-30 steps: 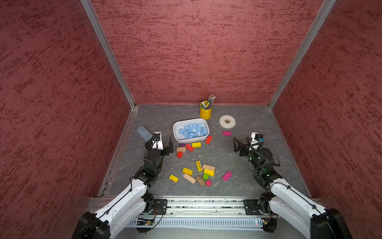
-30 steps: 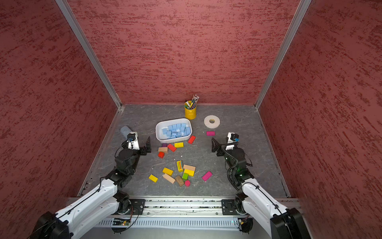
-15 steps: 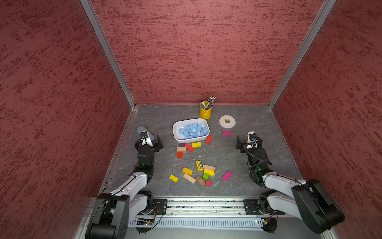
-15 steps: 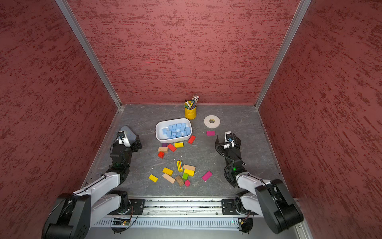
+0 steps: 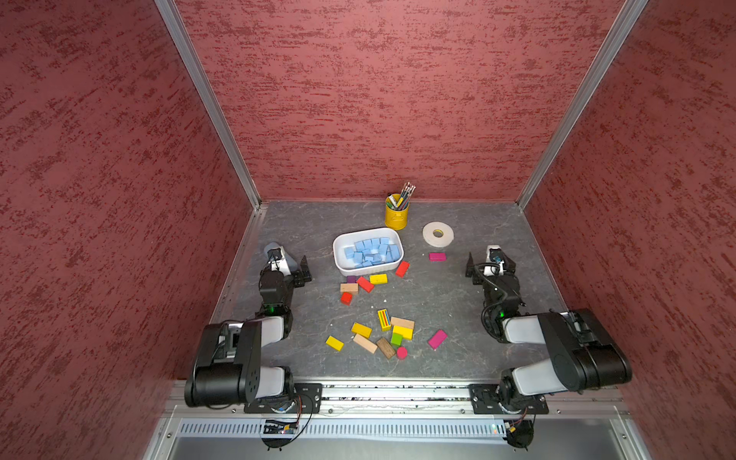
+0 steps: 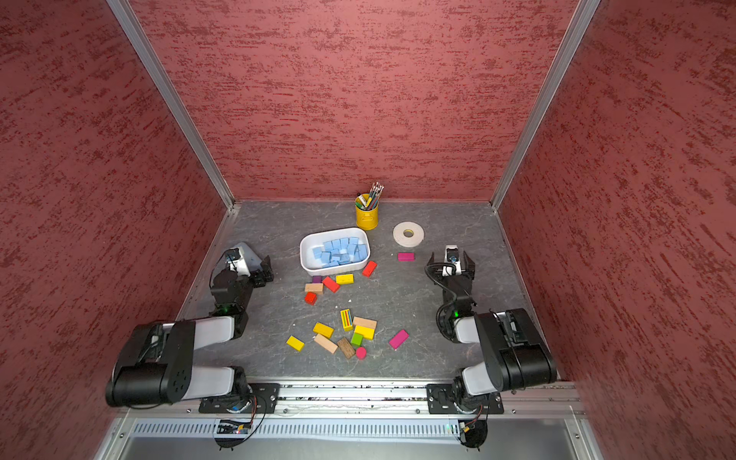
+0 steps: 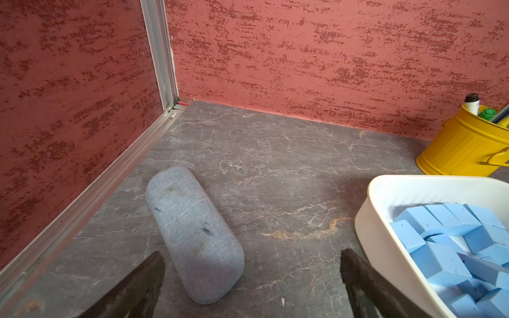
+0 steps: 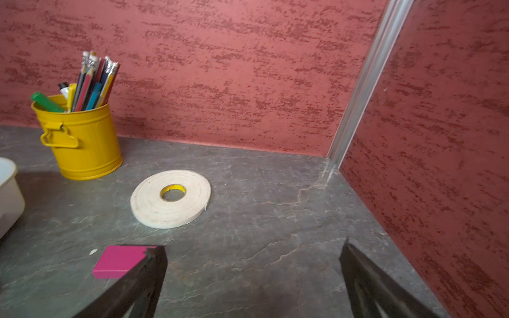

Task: Pick out the blue building blocks
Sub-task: Reset both arms

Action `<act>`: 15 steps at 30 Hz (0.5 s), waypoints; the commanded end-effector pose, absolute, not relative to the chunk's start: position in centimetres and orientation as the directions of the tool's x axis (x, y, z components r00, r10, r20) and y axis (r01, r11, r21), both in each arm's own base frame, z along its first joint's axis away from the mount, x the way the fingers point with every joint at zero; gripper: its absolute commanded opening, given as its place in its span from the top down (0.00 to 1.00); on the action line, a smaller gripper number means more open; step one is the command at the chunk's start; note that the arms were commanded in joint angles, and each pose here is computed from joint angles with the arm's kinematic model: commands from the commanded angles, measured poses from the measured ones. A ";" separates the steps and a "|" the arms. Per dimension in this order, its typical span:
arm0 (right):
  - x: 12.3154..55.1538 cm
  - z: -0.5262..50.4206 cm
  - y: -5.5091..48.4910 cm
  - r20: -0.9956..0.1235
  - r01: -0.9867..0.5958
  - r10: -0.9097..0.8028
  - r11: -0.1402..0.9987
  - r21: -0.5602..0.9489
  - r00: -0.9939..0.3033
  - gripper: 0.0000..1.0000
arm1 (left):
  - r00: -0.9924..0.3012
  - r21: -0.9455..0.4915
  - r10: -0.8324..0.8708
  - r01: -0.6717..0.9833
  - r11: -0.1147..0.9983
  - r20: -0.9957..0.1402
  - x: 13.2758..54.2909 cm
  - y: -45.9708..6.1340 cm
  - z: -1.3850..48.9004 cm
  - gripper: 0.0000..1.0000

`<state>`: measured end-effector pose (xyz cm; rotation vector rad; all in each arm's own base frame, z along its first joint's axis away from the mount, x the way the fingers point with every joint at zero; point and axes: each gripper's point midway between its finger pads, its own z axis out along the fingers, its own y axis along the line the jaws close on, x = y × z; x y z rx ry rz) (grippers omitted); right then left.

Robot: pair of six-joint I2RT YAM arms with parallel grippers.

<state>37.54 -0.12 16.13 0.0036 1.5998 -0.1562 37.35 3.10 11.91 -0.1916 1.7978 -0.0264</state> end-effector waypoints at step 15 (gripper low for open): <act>37.4 15.5 -2.3 -0.998 0.105 0.060 0.993 0.060 0.008 0.01 | -0.268 -0.117 -0.095 0.067 0.991 -0.959 40.1 -0.1 11.4 0.00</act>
